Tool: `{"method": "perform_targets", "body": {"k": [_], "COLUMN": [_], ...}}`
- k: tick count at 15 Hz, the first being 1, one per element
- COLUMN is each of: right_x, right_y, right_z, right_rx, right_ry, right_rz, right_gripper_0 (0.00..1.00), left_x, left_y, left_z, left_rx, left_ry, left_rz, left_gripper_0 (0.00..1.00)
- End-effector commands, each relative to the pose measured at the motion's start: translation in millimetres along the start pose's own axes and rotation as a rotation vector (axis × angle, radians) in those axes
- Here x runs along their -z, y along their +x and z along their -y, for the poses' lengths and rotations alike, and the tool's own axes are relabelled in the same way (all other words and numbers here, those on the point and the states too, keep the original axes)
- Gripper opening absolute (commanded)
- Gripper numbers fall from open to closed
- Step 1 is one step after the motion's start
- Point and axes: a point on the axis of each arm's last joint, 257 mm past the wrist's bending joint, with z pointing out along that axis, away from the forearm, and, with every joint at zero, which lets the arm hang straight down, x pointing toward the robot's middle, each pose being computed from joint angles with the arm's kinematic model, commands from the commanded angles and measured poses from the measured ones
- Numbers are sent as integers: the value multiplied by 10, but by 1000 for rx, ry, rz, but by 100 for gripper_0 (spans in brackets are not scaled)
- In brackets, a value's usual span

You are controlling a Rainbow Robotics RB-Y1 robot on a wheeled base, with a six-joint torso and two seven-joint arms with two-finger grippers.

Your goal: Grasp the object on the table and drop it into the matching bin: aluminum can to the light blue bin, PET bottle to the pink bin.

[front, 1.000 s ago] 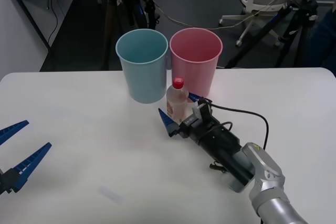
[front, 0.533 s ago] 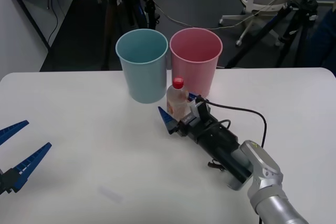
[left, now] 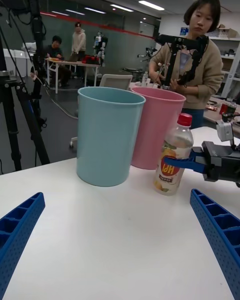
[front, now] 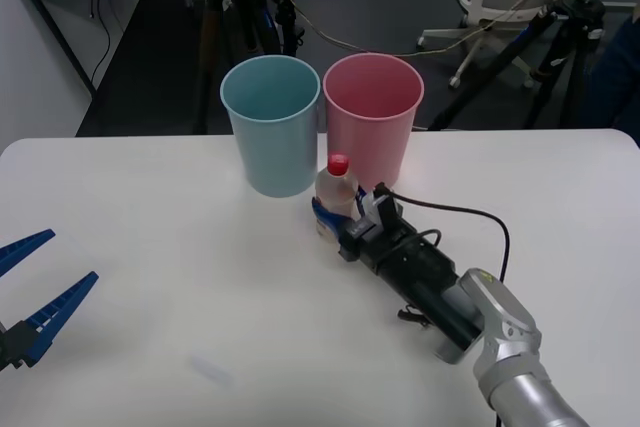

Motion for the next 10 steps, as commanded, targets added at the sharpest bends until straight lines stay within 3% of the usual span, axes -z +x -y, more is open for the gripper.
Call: {"method": "perform_targets", "body": {"k": [1,7,10], "right_x": [8,321,609], "right_y": [4,14,-53], "right_z": [9,29,-30], "right_rx": [5,22,-20], "right_ry": [0,-2,-3], "right_rz": [-1,-9,-24], "right_gripper_0": [0,0,0], "left_x": [0,0,0], "left_y": [0,0,0], "left_z": [0,0,0], "left_rx": [0,0,0], "left_ry": [0,0,0], "left_rz": [0,0,0], "left_gripper_0": [100,100,100]}}
